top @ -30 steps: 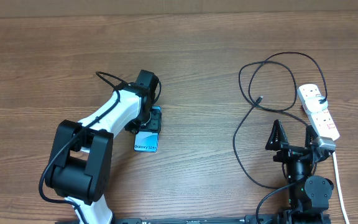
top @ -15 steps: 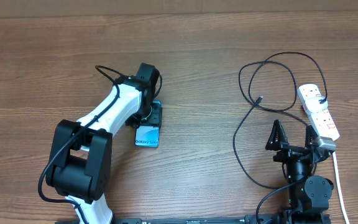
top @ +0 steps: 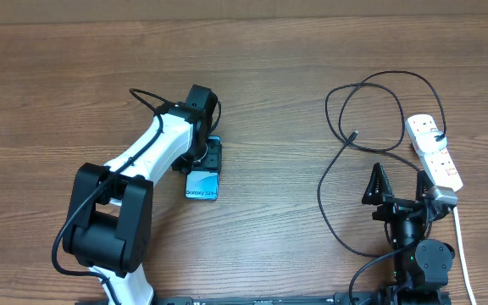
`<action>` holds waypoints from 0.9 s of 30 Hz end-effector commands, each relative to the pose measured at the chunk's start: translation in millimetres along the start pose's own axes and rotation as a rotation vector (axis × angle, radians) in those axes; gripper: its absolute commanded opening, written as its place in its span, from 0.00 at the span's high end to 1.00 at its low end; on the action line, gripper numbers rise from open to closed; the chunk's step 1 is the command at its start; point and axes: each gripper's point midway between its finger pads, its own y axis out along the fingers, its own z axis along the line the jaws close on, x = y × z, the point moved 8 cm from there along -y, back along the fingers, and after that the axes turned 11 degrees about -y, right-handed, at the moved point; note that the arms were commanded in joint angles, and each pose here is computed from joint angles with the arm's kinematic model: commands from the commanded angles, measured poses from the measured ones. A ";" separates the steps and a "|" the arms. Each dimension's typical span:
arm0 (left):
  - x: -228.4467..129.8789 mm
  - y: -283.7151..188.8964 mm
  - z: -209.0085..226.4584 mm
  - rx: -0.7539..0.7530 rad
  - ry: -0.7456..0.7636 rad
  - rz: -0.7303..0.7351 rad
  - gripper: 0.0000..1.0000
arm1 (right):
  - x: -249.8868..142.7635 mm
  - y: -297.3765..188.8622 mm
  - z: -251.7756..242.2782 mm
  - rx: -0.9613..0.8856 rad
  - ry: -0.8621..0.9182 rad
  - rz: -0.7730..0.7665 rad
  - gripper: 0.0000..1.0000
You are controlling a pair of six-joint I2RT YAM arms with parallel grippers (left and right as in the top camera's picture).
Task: Plug charger to phone and switch on socket
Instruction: 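Grasp the phone with the left gripper and lift it up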
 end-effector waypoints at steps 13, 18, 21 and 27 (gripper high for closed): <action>1.2 1.2 -2.9 -0.008 -0.004 -0.013 0.38 | -1.7 -0.1 -1.0 -0.007 -0.001 -0.006 0.00; -0.6 5.1 -1.9 -0.007 -0.004 -0.012 0.34 | -1.7 -0.1 -1.0 -0.007 -0.001 -0.006 0.00; -5.0 14.4 -0.5 -0.015 -0.004 -0.011 0.32 | -1.7 -0.1 -1.0 -0.007 -0.001 -0.006 0.00; -10.0 21.4 1.9 -0.014 -0.003 -0.001 0.21 | -1.7 -0.1 -1.0 -0.007 -0.001 -0.006 0.00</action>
